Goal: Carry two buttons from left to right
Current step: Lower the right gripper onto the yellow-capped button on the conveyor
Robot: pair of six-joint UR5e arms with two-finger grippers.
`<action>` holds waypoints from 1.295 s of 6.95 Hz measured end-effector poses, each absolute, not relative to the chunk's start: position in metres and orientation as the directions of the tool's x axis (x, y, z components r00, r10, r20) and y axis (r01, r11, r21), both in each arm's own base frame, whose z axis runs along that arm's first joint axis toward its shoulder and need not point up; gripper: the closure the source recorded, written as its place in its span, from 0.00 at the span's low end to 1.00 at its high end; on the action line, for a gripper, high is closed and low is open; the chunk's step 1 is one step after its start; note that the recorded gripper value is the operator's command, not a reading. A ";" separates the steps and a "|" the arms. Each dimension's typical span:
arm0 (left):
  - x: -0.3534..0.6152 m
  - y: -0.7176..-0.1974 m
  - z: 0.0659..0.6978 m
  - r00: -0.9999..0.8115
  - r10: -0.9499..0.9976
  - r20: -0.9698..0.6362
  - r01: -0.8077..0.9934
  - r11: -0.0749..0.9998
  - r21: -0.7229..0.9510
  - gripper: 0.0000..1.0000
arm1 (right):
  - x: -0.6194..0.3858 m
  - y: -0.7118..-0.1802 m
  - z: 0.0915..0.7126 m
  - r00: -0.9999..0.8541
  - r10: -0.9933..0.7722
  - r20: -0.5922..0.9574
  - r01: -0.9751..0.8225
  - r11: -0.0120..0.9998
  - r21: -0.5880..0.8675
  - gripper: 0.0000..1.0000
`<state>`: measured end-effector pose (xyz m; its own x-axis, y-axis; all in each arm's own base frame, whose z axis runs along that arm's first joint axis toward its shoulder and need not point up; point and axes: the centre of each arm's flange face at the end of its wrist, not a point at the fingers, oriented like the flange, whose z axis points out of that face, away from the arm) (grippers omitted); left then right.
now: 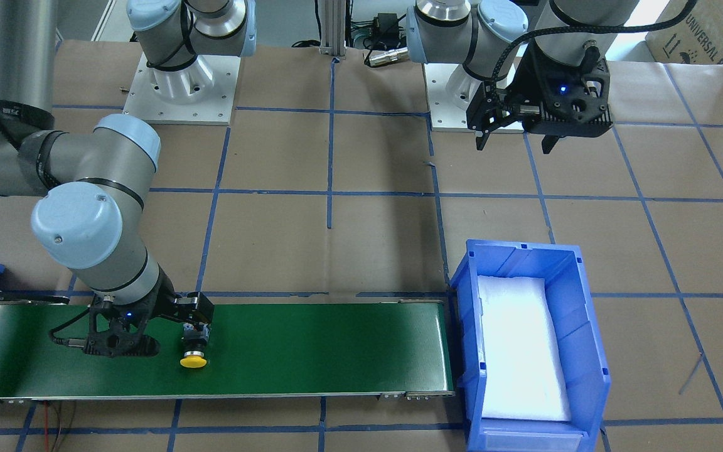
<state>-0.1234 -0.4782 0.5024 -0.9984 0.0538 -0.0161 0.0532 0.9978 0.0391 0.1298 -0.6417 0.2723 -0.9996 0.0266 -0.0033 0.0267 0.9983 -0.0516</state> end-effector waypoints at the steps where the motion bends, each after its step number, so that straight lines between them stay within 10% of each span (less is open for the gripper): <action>1: -0.123 -0.478 0.502 -0.998 0.054 -0.016 0.053 0.998 0.039 0.00 | 0.130 -0.642 0.270 -0.999 0.034 -0.002 0.034 0.998 -0.049 0.03; 7: -0.123 -0.478 0.502 -0.998 0.054 -0.016 0.053 0.998 0.039 0.00 | 0.130 -0.647 0.255 -0.999 0.038 -0.003 0.038 0.998 -0.041 0.13; 9: -0.123 -0.478 0.502 -0.998 0.054 -0.016 0.053 0.998 0.039 0.00 | 0.130 -0.648 0.248 -0.999 0.037 -0.003 0.038 0.999 -0.030 0.73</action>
